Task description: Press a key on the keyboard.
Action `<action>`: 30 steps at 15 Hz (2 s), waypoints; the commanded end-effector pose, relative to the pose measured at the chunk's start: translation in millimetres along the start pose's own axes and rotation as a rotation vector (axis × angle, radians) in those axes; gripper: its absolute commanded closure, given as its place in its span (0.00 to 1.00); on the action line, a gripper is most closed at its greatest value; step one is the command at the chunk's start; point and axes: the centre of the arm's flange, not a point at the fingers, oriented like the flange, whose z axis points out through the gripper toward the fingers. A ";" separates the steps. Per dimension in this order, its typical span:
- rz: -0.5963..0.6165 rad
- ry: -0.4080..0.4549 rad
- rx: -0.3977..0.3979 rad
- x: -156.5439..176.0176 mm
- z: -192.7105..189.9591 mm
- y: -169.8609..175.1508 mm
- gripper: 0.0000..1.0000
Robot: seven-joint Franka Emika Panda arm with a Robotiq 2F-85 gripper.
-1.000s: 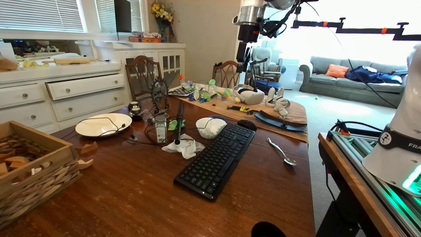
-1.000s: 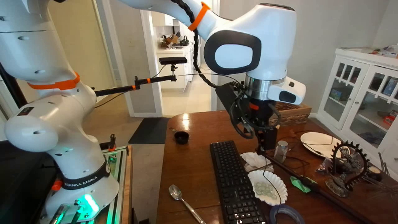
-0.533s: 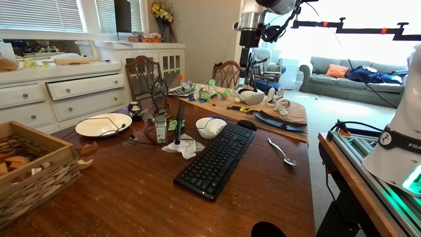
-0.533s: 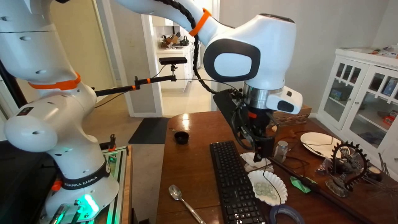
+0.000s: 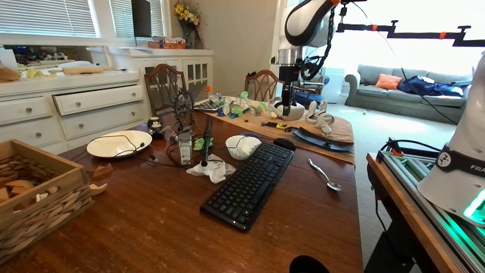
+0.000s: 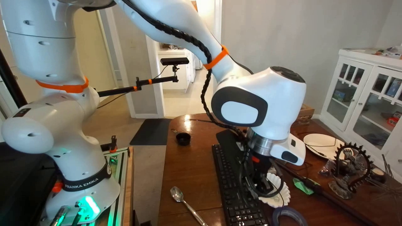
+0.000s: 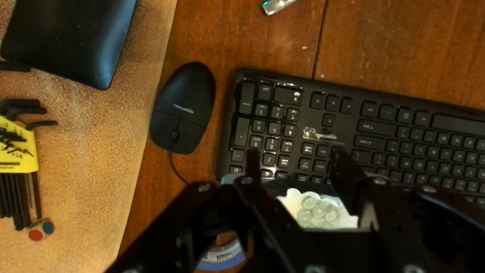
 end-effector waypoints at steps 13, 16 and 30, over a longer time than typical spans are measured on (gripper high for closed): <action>0.398 0.001 -0.027 50.3 94.3 70.1 1.00; 0.386 -0.010 -0.015 43.8 87.6 65.4 0.99; 0.476 -0.049 -0.043 48.1 126.6 74.5 1.00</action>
